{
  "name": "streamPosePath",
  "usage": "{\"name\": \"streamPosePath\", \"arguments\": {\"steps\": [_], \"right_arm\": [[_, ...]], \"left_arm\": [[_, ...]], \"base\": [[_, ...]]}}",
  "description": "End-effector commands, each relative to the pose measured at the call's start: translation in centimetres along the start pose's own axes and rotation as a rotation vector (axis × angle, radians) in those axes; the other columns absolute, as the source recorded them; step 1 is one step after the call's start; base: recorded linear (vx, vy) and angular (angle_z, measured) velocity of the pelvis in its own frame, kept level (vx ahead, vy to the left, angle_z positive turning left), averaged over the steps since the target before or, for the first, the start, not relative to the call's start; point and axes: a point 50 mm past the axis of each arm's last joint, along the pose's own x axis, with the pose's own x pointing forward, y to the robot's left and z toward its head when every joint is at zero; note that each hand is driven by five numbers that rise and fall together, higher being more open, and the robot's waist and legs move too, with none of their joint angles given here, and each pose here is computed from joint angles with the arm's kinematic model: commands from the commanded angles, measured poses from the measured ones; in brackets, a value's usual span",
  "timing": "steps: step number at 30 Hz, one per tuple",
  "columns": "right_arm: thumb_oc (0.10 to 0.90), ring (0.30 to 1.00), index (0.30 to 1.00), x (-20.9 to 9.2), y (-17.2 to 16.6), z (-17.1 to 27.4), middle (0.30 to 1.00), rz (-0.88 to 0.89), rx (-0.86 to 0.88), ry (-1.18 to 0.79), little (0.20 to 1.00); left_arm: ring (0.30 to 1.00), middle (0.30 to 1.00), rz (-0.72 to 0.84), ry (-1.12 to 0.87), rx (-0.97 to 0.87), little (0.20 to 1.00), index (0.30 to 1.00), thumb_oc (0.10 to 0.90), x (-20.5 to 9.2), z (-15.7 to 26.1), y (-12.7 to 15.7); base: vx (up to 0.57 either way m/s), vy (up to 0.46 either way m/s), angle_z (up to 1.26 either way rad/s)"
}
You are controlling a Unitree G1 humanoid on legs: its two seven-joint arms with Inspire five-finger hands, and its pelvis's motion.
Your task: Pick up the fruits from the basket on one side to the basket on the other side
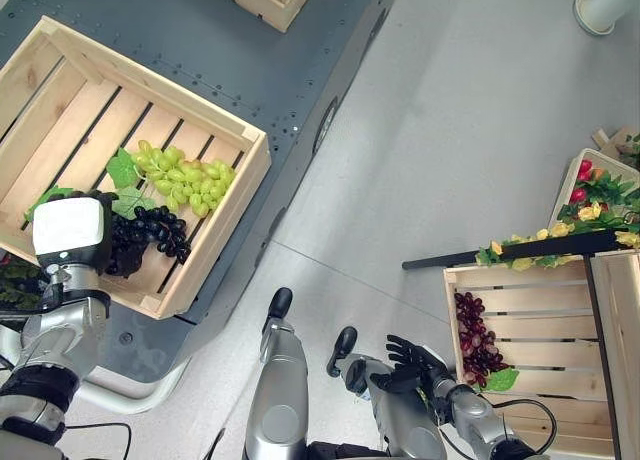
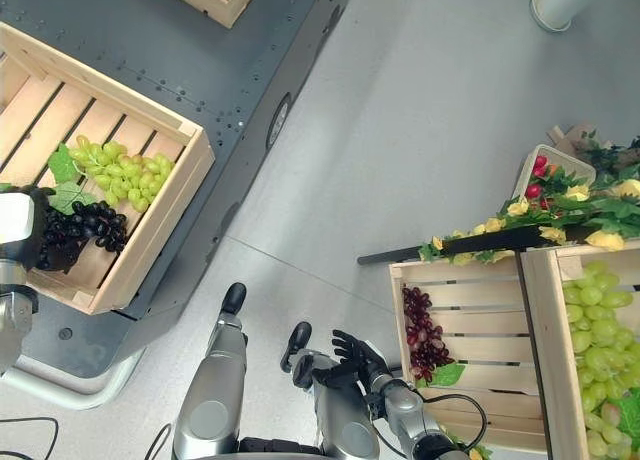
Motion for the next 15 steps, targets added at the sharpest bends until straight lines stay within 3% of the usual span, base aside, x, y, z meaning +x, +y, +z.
{"name": "streamPosePath", "arguments": {"steps": [1, 15], "right_arm": [[0.8, 0.9, 0.9, -1.4, 0.3, -2.6, 0.9, 0.023, -0.013, 0.063, 0.9], [0.8, 0.9, 0.9, -1.4, -0.4, -2.2, 0.9, 0.019, -0.04, 0.067, 0.9]], "left_arm": [[0.9, 0.9, 0.234, 0.054, 0.018, 0.9, 0.9, 0.8, 1.6, -1.1, 3.2], [0.9, 0.9, 0.002, 0.07, 0.119, 0.9, 0.9, 0.8, 1.1, -0.7, 0.7]], "base": [[-0.02, 0.007, -0.03], [-0.01, 0.012, -0.01]]}}
